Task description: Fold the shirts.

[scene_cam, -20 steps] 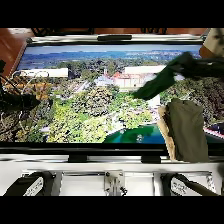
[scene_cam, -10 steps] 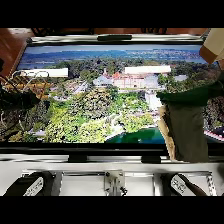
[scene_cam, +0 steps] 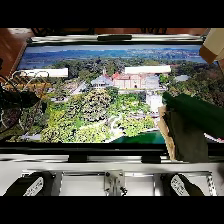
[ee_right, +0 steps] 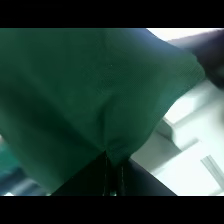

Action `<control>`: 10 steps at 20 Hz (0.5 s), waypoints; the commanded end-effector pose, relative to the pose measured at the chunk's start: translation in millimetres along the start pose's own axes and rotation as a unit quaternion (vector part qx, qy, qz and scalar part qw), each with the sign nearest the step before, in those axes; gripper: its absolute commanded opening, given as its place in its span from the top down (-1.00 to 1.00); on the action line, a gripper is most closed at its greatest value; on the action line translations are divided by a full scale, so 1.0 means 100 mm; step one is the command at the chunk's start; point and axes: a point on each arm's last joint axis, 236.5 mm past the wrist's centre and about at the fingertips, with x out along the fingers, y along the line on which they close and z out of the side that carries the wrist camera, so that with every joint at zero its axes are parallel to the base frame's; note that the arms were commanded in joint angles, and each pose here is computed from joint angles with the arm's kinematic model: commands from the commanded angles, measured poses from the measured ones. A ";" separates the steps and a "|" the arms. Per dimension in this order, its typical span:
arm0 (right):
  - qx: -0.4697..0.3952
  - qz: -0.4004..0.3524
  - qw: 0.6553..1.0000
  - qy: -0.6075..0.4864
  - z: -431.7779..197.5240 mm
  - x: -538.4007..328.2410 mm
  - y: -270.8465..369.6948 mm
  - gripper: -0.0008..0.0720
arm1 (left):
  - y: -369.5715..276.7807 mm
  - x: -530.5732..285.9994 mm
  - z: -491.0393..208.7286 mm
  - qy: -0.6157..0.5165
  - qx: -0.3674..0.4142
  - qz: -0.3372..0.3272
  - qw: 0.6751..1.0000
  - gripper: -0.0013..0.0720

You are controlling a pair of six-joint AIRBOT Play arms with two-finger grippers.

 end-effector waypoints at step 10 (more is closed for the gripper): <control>-0.009 -0.029 0.974 0.226 -1.39 0.84 -0.19 -0.75 | 0.00 0.00 0.00 -0.001 0.008 0.000 1.000 0.88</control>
